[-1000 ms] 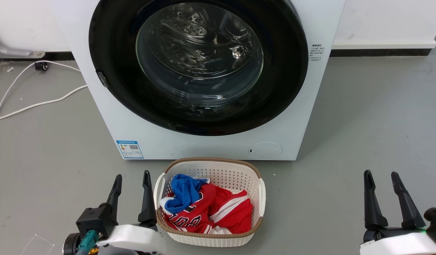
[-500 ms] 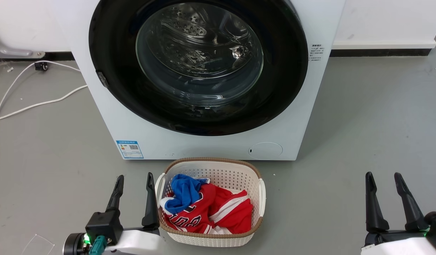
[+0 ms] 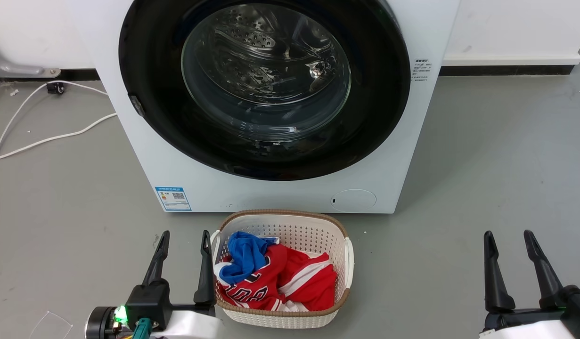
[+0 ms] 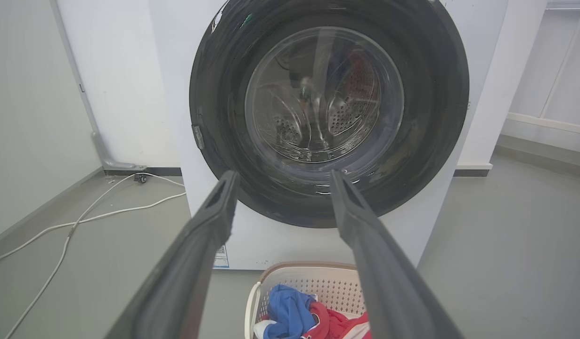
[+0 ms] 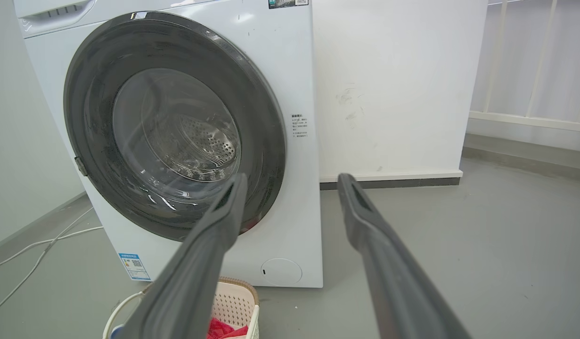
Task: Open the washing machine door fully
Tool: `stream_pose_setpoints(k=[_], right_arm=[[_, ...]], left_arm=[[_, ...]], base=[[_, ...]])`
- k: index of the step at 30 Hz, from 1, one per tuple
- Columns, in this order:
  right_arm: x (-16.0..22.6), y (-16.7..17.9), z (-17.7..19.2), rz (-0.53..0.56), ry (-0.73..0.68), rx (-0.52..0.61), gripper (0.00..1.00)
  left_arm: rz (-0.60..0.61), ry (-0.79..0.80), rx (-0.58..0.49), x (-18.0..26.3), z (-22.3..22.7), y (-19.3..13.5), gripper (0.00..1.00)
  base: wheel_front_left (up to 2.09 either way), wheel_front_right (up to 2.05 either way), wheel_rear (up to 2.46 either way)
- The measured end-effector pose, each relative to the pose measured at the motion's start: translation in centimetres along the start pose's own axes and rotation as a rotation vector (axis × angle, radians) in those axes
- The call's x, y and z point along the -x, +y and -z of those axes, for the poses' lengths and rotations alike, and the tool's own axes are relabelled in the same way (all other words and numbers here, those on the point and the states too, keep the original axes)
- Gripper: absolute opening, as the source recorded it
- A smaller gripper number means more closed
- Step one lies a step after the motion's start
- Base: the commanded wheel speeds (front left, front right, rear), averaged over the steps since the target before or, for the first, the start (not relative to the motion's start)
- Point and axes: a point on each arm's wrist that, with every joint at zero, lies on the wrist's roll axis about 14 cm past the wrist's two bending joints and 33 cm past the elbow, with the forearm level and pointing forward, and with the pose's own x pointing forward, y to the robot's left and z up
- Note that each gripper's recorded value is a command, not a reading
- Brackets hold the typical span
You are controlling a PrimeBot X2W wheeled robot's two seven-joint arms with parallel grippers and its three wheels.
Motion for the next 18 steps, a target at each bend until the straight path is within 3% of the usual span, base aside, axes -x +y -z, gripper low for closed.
stream_pose_setpoints(k=[18], right_arm=[[0.44, -0.09, 0.72, 0.005, 0.019, -0.017, 1.0]], left_arm=[[-0.006, 0.009, 0.003, 0.3, 0.36, 0.2, 1.0]], base=[[0.0, 0.0, 0.0]])
